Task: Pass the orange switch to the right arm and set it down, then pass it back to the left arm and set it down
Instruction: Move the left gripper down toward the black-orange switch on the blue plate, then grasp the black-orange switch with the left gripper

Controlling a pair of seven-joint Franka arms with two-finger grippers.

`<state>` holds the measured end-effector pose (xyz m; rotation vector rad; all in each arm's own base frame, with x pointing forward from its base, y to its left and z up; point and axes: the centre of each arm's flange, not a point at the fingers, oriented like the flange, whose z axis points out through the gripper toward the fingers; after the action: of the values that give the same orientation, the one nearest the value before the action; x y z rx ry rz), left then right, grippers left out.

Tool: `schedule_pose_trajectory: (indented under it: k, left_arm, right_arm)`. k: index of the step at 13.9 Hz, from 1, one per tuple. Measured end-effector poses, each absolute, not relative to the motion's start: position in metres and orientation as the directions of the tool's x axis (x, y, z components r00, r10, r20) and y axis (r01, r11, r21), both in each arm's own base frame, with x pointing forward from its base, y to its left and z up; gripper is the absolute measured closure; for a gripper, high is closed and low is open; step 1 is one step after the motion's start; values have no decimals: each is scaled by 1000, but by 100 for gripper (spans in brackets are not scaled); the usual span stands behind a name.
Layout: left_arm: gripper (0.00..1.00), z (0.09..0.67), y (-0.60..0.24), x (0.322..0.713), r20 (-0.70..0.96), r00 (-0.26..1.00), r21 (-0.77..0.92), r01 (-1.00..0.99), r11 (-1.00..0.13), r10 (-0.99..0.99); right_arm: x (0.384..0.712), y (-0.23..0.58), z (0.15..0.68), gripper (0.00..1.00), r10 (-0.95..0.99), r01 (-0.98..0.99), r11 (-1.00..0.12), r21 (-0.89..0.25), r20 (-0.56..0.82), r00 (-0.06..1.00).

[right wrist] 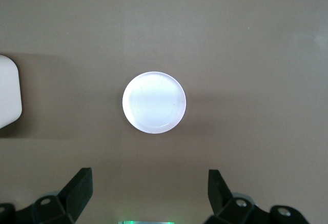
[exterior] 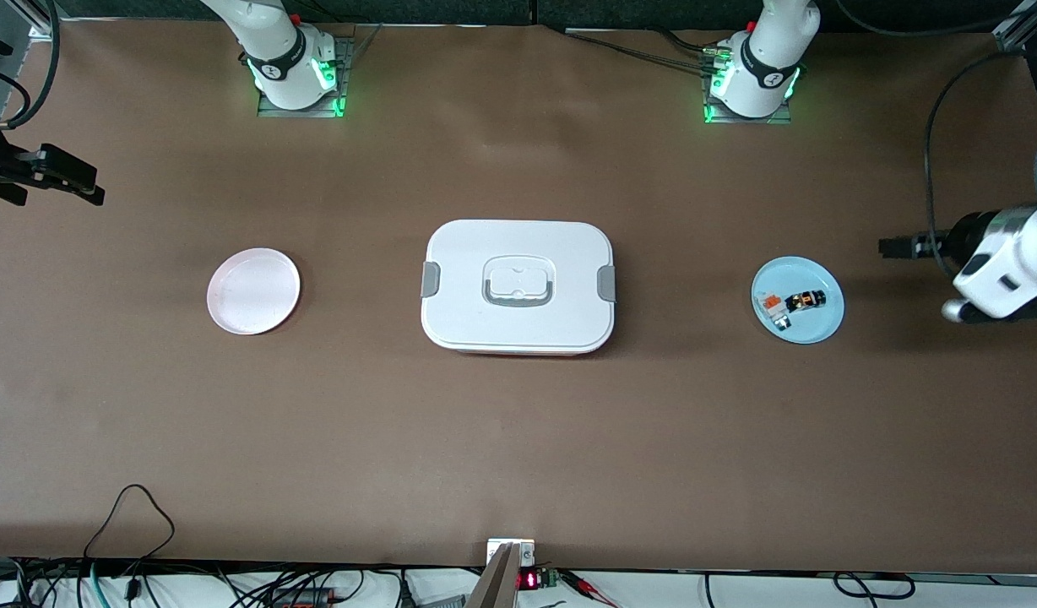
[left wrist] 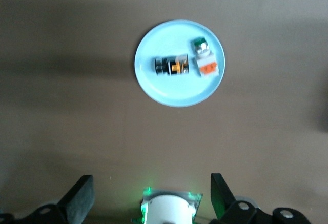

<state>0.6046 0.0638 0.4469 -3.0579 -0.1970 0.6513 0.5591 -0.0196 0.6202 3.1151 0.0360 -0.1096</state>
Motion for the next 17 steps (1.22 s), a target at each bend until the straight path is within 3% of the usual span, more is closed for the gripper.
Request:
schedule_pose_trajectory:
  k: [4,10,17]
  left_arm:
    - [0,406,64,612,-370,920,4,143,-990,131]
    - [0,301,63,592,-373,913,-1,180,-984,167]
    - [0,215,64,597,-372,896,-21,252,-967,242]
  right_arm:
    - [557,-21,619,0,17,19,-999,29,-92,996]
    - [559,-22,620,0,-5,-3,-999,33,-65,998]
    - [528,-20,609,0,-55,-55,-998,33,1,998]
